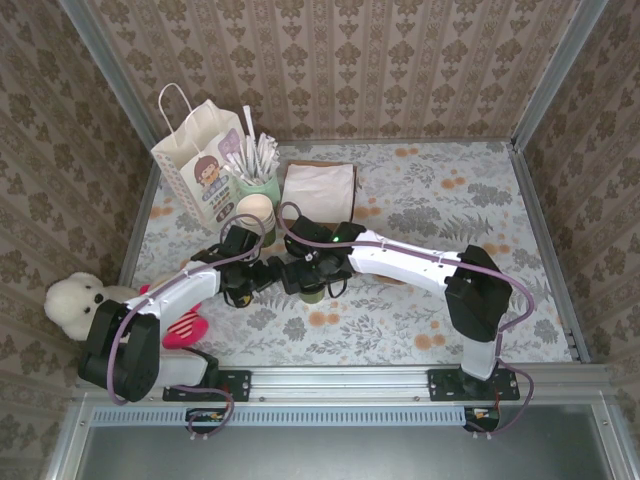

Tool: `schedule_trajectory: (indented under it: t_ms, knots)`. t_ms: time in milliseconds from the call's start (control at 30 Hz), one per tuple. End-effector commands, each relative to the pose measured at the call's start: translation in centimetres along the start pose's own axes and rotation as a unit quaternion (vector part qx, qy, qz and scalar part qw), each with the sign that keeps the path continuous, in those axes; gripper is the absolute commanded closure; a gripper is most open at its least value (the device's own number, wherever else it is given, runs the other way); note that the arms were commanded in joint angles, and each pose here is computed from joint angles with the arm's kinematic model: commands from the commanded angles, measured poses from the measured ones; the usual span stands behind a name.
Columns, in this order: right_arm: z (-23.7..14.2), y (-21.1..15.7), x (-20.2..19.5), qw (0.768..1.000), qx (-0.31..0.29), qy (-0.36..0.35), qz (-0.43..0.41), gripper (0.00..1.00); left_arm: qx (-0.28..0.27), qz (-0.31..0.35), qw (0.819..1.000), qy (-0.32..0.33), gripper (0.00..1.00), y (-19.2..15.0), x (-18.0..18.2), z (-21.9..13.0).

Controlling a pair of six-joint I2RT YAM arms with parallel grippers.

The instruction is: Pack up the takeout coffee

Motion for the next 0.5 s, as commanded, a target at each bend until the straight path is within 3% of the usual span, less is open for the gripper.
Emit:
schedule_trajectory:
  t_ms: [0,467]
  knots:
    - [-0.20,0.23,0.47,1.000,0.002,-0.015,-0.013,0.00,0.014,-0.009,1.000,0.006,0.00,-0.55,0.38,0.60]
    - [-0.02,-0.11,0.32,0.996,0.010,-0.080,-0.045,0.00,0.020,0.005,1.000,0.005,0.00,-1.13,-0.09,0.75]
Point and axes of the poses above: each hand's point on the last joint's axis, 136 mm out from that joint toward the fingers, its own z axis out along the fingers, its own x axis along the line the jaws close on, y = z × x, the point moved 5 cm from there along -z, back along the fingers, and after that the axes turned 1 degree about z, right-handed, at the moved point
